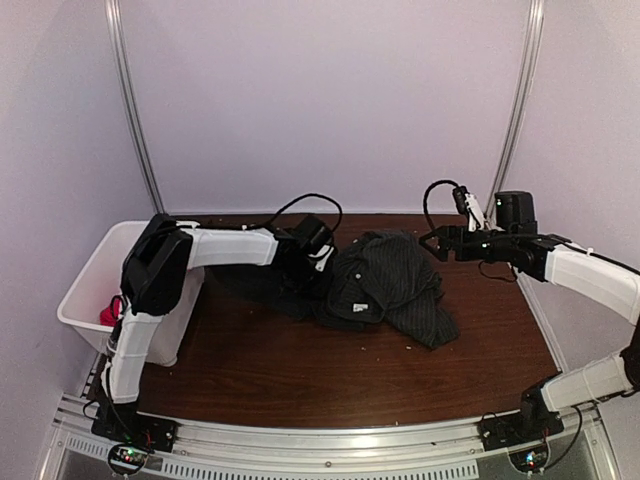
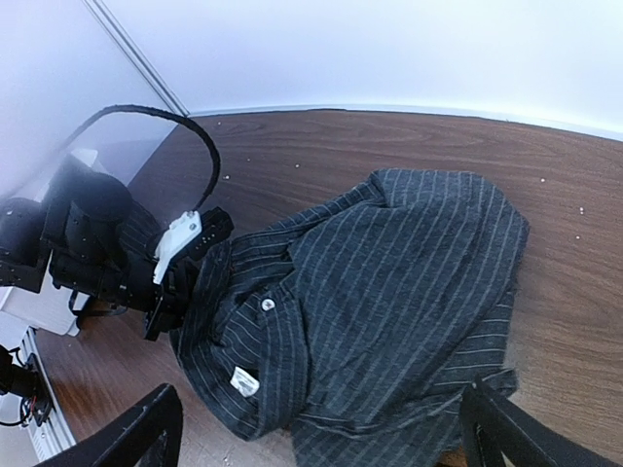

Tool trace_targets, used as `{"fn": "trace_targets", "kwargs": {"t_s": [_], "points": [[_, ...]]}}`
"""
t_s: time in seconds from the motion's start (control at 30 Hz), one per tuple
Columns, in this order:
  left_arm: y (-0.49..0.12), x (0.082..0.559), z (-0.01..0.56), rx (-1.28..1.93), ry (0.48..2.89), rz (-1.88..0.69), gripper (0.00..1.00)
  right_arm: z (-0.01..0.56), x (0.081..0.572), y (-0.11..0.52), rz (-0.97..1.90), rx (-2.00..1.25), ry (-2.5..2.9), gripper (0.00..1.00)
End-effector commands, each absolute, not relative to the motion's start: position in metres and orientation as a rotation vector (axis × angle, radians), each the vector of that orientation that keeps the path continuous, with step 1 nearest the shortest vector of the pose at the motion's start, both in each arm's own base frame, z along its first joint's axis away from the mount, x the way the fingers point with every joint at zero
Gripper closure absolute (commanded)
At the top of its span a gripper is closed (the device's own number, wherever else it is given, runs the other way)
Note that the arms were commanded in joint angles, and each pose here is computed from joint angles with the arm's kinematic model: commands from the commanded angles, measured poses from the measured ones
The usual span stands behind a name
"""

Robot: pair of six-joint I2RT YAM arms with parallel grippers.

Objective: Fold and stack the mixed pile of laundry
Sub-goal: Flatten out the crumpled shirt at the center of the board.

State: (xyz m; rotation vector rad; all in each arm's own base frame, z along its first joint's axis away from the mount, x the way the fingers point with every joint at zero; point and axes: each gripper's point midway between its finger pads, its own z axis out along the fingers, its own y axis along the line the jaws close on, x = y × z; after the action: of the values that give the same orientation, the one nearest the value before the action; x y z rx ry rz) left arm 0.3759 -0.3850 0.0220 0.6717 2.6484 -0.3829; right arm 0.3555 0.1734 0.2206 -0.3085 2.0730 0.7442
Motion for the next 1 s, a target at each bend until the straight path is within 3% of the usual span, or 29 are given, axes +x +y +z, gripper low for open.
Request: {"fn": "trace_targets", "kwargs": {"t_s": [0.0, 0.13, 0.37, 0.47, 0.8, 0.97], "points": [[-0.484, 0.366, 0.075, 0.87, 2.455, -0.702, 1.0, 0.224, 0.355, 0.158, 0.701, -0.27, 2.072, 0.0], [-0.5, 0.377, 0.116, 0.867, 2.368, -0.745, 0.99, 0.23, 0.356, 0.15, 0.683, -0.249, 2.063, 0.0], [-0.381, 0.408, 0.153, 0.526, 2.34, -0.75, 0.44, 0.209, 0.348, 0.172, 0.626, -0.369, 2.154, 0.03], [-0.348, 0.402, 0.146, 0.485, 2.388, -0.649, 0.33, 0.192, 0.345, 0.189, 0.563, -0.435, 2.214, 0.04], [-0.331, 0.359, 0.079, 0.512, 2.545, -0.485, 0.16, 0.129, 0.355, 0.195, 0.176, -0.493, 2.43, 0.05], [-0.341, 0.344, 0.047, 0.55, 2.604, -0.369, 0.15, 0.101, 0.363, 0.192, 0.064, -0.468, 2.503, 0.14]]}}
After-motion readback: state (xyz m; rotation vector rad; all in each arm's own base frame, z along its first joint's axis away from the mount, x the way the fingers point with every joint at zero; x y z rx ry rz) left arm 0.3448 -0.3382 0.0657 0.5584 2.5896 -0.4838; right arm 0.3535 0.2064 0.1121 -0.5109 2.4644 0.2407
